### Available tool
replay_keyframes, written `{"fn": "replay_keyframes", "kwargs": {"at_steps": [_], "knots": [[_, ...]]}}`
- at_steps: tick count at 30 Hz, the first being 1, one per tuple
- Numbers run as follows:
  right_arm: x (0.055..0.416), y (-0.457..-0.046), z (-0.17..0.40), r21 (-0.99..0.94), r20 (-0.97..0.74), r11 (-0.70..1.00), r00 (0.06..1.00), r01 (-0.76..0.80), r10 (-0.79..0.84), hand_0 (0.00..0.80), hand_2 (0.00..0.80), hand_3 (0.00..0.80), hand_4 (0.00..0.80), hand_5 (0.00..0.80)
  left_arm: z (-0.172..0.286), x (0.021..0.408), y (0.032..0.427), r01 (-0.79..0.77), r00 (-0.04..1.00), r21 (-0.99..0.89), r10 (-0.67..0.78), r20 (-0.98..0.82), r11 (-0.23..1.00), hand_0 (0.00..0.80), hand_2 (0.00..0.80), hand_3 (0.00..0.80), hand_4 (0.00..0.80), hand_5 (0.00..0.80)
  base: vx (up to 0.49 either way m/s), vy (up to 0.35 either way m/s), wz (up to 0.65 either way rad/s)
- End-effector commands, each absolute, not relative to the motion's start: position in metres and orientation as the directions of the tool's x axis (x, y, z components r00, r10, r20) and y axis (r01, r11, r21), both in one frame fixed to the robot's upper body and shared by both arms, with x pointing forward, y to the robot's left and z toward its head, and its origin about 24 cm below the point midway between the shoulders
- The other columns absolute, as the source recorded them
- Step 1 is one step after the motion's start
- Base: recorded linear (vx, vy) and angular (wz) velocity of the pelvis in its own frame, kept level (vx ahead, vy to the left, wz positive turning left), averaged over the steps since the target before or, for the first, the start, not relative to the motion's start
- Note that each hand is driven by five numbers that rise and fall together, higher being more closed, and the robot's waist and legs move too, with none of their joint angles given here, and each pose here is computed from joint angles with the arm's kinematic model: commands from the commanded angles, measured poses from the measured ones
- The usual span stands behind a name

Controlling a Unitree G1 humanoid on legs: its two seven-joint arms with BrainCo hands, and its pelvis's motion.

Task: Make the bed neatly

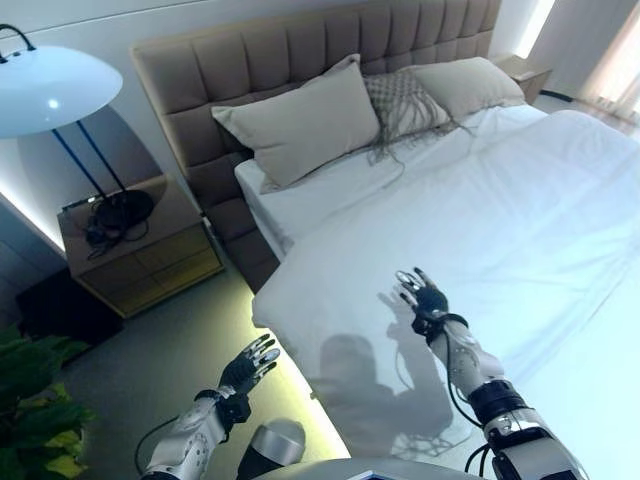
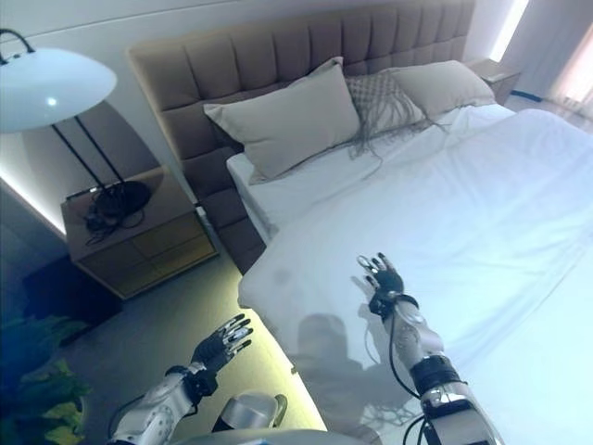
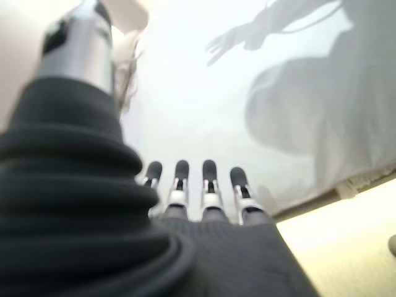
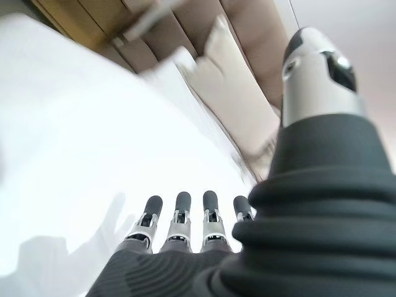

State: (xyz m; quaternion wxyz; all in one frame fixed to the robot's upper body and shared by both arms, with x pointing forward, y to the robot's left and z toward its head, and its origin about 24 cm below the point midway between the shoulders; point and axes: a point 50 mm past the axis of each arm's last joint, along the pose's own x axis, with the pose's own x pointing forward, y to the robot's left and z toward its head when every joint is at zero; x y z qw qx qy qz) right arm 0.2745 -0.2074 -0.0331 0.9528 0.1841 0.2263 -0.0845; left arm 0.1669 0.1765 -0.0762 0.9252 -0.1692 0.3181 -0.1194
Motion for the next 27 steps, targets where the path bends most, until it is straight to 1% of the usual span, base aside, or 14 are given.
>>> {"fn": "replay_keyframes", "kwargs": {"at_steps": [1,7,12,22,25,27], "knots": [[0.292,-0.217,-0.007,0.334,-0.325,0.918,0.940,0.215,-0.102,0.000,0.000,0.000,0.000,0.000,-0.059,0.188,0.168,0.249,0.794,-0.363,-0.404,-0.455,0.898,0.000,0.000,0.000,0.000,0.000,-0.043,-0.122,-0.21],[0.279,-0.228,-0.019,0.289,-0.368,0.924,0.920,0.251,-0.135,0.000,0.000,0.000,0.000,0.000,-0.057,0.192,0.162,0.301,0.770,-0.365,-0.450,-0.452,0.881,0.000,0.000,0.000,0.000,0.000,-0.036,-0.110,-0.22],[0.260,-0.239,-0.036,0.323,-0.416,0.880,0.887,0.348,-0.198,0.000,0.000,0.000,0.000,0.000,-0.054,0.196,0.161,0.326,0.771,-0.351,-0.462,-0.438,0.877,0.000,0.000,0.000,0.000,0.000,-0.030,-0.124,-0.19],[0.217,-0.248,-0.067,0.422,-0.454,0.754,0.837,0.503,-0.305,0.000,0.000,0.000,0.000,0.000,-0.054,0.203,0.165,0.271,0.811,-0.377,-0.421,-0.406,0.886,0.000,0.000,0.000,0.000,0.000,-0.063,-0.104,-0.27],[0.207,-0.251,-0.075,0.406,-0.479,0.727,0.807,0.553,-0.347,0.000,0.000,0.000,0.000,0.000,-0.055,0.205,0.165,0.249,0.823,-0.389,-0.405,-0.397,0.887,0.000,0.000,0.000,0.000,0.000,-0.057,-0.051,-0.24],[0.200,-0.251,-0.082,0.437,-0.500,0.674,0.784,0.596,-0.368,0.000,0.000,0.000,0.000,0.000,-0.056,0.206,0.164,0.229,0.833,-0.401,-0.392,-0.391,0.887,0.000,0.000,0.000,0.000,0.000,-0.036,-0.038,-0.23]]}}
